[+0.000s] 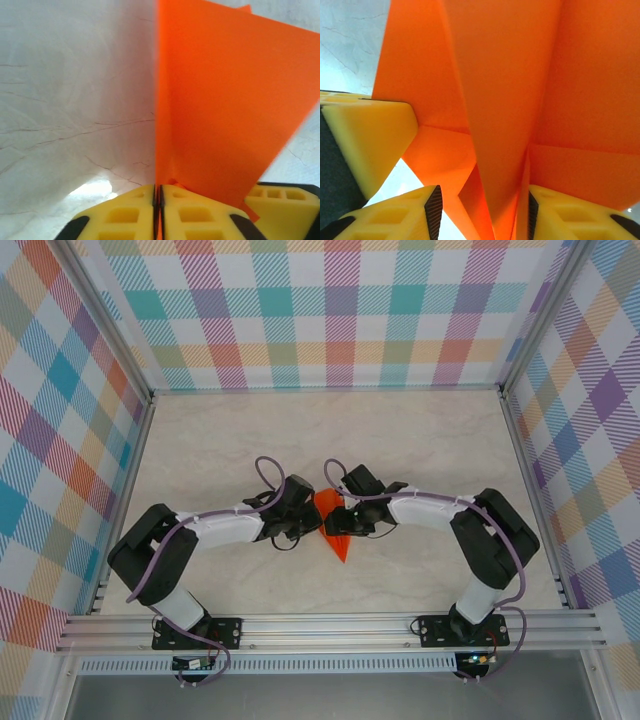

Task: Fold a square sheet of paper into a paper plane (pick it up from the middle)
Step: Move the paper plane to the top-center of the table.

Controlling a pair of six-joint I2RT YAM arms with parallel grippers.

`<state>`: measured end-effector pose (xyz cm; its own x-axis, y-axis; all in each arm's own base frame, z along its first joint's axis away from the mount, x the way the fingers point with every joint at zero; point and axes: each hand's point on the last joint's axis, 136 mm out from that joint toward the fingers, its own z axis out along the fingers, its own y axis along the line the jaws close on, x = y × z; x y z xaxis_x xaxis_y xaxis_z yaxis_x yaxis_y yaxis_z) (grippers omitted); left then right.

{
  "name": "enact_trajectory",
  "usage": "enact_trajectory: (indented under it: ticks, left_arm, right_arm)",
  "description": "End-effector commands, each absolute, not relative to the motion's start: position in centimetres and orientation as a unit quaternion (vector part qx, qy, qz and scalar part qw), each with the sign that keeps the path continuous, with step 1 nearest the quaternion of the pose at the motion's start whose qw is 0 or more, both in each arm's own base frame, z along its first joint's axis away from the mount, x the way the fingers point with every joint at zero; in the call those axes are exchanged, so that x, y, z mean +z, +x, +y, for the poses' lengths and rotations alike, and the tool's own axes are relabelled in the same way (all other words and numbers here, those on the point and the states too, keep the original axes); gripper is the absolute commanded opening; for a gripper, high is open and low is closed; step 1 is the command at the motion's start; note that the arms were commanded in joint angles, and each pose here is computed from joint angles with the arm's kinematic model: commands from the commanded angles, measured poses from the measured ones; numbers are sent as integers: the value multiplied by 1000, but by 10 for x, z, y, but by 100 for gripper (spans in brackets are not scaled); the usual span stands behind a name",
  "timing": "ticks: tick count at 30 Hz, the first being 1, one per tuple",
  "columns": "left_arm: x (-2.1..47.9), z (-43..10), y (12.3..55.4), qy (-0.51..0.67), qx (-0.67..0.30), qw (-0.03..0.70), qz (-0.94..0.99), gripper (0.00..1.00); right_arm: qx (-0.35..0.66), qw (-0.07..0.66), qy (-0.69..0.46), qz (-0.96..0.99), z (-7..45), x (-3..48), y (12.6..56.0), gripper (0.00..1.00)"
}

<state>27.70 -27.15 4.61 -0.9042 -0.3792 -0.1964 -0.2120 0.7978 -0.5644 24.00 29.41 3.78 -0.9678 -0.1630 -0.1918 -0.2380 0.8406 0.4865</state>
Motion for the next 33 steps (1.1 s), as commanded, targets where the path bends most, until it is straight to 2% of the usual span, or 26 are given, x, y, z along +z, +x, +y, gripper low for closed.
enact_trajectory:
  ticks: [1, 8, 18, 26, 30, 33]
  left_arm:
    - [62, -269, 279, -160, -294, 164, 928, 19]
    - [72, -247, 281, -181, -273, 179, 928, 39]
    - [70, -196, 276, -228, -192, 183, 937, 60]
    - [68, -181, 275, -242, -173, 183, 937, 87]
    - [67, -180, 274, -242, -171, 181, 938, 98]
    - [66, -180, 275, -241, -171, 179, 938, 100]
  right_arm:
    - [224, 77, -104, 966, 292, 31, 243, 45]
    - [182, 72, -100, 976, 294, 21, 242, 38]
    - [128, 80, -80, 985, 291, 17, 245, 36]
    - [89, 89, -63, 990, 282, 19, 249, 25]
    - [84, 96, -57, 990, 281, 24, 251, 25]
    - [86, 96, -58, 990, 283, 26, 252, 29]
